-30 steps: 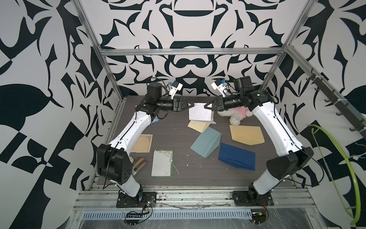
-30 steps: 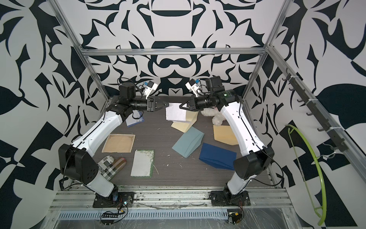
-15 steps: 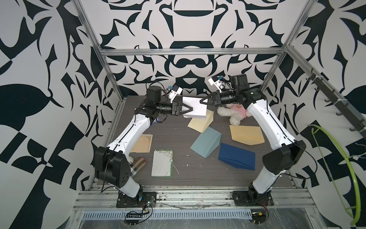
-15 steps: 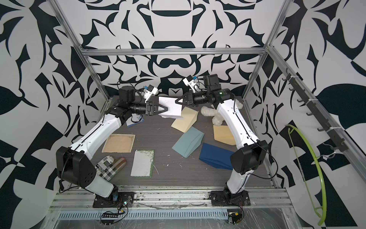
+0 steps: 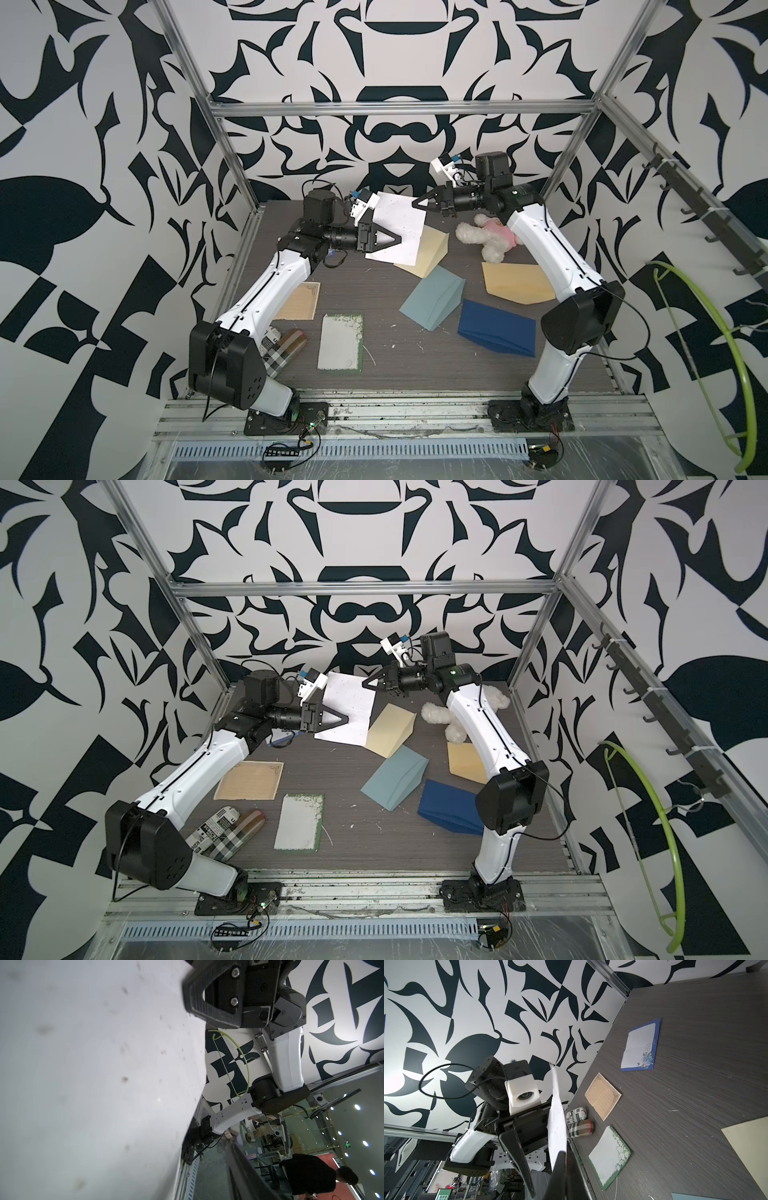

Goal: Take the letter paper out of the envelope
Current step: Unfold the letter paper.

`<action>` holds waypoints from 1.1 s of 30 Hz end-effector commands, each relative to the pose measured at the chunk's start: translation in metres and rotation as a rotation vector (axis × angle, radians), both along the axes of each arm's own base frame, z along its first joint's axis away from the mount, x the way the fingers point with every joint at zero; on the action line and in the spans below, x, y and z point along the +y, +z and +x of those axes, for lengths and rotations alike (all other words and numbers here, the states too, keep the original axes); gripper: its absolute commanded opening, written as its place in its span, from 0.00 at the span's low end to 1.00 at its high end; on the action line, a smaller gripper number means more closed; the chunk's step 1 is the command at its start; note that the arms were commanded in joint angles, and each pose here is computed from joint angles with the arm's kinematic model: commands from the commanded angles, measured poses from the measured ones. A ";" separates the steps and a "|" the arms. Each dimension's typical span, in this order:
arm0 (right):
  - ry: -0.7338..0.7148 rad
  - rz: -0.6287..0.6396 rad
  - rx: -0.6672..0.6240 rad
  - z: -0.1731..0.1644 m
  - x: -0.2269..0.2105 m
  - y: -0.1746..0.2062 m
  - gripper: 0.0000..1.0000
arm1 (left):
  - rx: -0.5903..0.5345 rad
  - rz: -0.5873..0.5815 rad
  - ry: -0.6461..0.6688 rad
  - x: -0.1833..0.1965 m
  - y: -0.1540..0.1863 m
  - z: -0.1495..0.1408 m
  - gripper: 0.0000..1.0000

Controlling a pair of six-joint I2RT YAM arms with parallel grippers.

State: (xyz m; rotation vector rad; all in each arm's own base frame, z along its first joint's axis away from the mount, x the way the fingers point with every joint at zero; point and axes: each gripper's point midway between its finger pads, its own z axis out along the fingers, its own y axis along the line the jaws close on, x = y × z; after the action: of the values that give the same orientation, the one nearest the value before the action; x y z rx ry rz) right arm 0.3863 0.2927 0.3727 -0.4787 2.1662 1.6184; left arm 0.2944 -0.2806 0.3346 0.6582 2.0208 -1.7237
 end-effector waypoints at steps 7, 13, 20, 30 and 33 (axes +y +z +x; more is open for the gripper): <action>0.036 0.042 -0.063 -0.011 0.011 0.027 0.00 | -0.020 0.002 -0.001 0.001 0.003 -0.004 0.27; 0.037 0.031 -0.066 -0.018 0.009 0.025 0.00 | -0.013 0.041 0.026 0.003 -0.001 0.000 0.54; 0.041 0.025 -0.071 -0.027 0.006 0.025 0.00 | -0.006 0.083 0.061 0.015 -0.008 0.005 0.55; 0.037 0.016 -0.060 -0.037 0.005 0.017 0.00 | 0.029 0.071 0.088 0.019 -0.011 0.021 0.49; 0.034 0.015 -0.060 -0.036 0.005 0.015 0.00 | 0.029 0.062 0.075 0.018 -0.009 0.020 0.45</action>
State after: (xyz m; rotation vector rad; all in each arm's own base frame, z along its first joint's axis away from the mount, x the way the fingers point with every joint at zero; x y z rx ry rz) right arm 0.3583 0.2983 0.3698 -0.4960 2.1890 1.6332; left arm 0.3130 -0.2609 0.3140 0.5390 2.1377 -1.6208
